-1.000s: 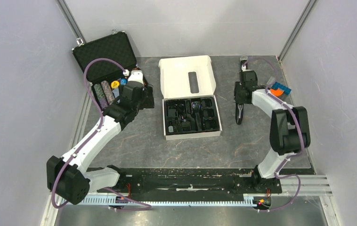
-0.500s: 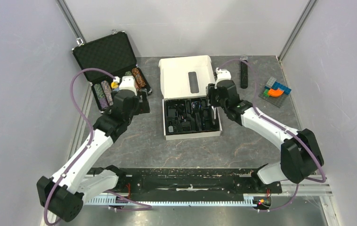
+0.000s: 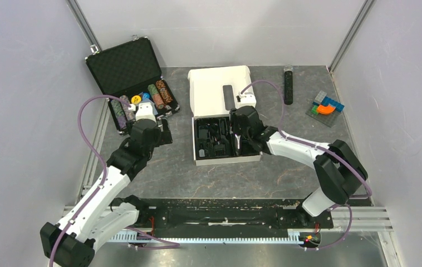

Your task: Sort the hair-cutting tools

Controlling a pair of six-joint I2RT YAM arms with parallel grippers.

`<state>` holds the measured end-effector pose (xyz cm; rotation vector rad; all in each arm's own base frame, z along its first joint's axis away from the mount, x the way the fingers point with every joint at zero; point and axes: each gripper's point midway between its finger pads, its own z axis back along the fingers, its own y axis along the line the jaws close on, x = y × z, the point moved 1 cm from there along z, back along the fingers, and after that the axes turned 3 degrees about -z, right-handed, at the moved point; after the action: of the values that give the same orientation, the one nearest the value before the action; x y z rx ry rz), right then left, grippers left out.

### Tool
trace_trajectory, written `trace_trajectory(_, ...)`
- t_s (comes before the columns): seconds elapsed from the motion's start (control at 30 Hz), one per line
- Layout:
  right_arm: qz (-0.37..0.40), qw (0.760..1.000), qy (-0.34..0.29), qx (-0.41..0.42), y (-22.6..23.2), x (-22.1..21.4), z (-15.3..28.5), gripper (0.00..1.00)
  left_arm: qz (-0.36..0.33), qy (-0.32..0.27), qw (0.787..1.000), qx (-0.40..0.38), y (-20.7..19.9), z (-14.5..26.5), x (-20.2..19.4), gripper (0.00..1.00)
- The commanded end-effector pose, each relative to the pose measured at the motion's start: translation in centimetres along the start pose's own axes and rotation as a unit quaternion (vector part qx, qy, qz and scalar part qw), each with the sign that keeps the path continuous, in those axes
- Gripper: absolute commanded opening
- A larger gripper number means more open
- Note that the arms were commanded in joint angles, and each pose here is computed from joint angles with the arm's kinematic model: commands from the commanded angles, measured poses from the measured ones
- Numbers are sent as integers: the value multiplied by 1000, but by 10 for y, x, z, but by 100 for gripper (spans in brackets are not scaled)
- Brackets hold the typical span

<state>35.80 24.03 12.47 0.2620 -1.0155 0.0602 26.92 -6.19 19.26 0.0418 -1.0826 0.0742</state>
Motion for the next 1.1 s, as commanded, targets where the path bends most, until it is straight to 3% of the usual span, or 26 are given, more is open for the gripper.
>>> trace_trajectory(0.0, -48, 998, -33, -16, 7, 10, -6, 24, 39, -21, 999, 12, 0, -2, 10, 100)
trace_trajectory(0.5, -26, 998, 22, -53, 9, -28, -21, 46, 38, -7, 999, 11, -1, -6, 6, 100)
trace_trajectory(0.8, -10, 998, 26, -53, 12, -18, -17, 60, 39, -3, 999, 10, -1, -7, 5, 100)
trace_trajectory(0.93, 1, 999, 22, -48, 14, -7, -11, 61, 39, -3, 999, 9, -1, -7, 5, 100)
trace_trajectory(1.07, 16, 998, 27, -53, 9, -8, -6, 55, 40, -3, 999, 9, -1, -7, 6, 100)
